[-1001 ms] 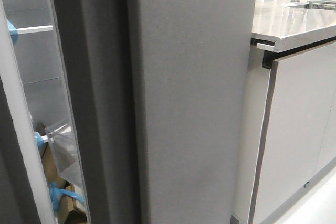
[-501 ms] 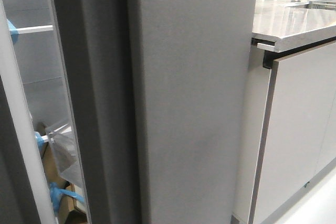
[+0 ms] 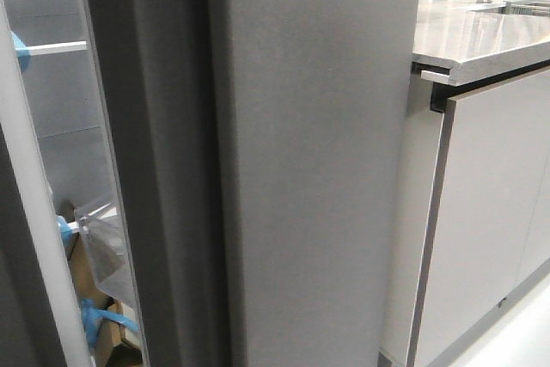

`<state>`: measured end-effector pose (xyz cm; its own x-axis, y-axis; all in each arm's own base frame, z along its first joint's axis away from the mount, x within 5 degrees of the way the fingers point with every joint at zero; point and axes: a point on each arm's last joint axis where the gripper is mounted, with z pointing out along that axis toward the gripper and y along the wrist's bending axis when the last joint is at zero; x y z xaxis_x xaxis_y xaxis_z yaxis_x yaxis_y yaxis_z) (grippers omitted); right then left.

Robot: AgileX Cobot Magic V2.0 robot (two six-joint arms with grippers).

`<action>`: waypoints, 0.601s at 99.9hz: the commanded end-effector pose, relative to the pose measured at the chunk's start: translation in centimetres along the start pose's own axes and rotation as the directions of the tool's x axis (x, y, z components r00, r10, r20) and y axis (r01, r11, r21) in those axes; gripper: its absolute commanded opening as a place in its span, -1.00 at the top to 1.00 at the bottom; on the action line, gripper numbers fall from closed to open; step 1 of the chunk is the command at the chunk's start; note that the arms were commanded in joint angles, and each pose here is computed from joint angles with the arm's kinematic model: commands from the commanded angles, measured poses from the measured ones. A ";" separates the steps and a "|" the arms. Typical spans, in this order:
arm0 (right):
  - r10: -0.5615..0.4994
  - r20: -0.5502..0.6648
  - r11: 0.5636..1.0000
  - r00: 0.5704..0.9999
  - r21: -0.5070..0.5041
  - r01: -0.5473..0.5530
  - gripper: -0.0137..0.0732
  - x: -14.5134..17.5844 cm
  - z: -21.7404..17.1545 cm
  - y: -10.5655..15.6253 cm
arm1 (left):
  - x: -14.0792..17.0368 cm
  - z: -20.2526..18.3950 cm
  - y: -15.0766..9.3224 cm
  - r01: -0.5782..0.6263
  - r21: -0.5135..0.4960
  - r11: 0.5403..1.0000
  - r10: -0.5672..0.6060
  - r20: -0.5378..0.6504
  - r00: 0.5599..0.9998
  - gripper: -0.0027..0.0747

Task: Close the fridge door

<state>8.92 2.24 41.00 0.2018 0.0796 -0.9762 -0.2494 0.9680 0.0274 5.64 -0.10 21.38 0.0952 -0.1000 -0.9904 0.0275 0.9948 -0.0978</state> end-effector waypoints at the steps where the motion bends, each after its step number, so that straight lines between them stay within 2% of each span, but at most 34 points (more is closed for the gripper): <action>1: 0.017 0.077 0.997 0.997 -0.070 -0.011 0.86 -3.4 1.3 0.8 | 0.4 0.2 0.0 0.005 0.007 1.000 -0.006 0.029 1.000 0.99; 27: 0.083 0.073 0.956 0.994 -0.287 -0.059 0.86 -6.8 4.2 3.8 | 0.4 0.2 0.0 0.005 0.007 1.000 -0.006 0.029 1.000 0.99; 60: 0.094 0.017 0.923 0.995 -0.377 -0.081 0.86 -7.3 8.6 6.8 | 0.4 0.2 0.0 0.005 0.007 1.000 -0.006 0.029 1.000 0.99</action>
<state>13.55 9.74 48.35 0.1239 0.1232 -0.9846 -0.5933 0.8046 0.0260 5.64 -0.10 21.38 0.0952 -0.1000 -0.9904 0.0275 0.9948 -0.0978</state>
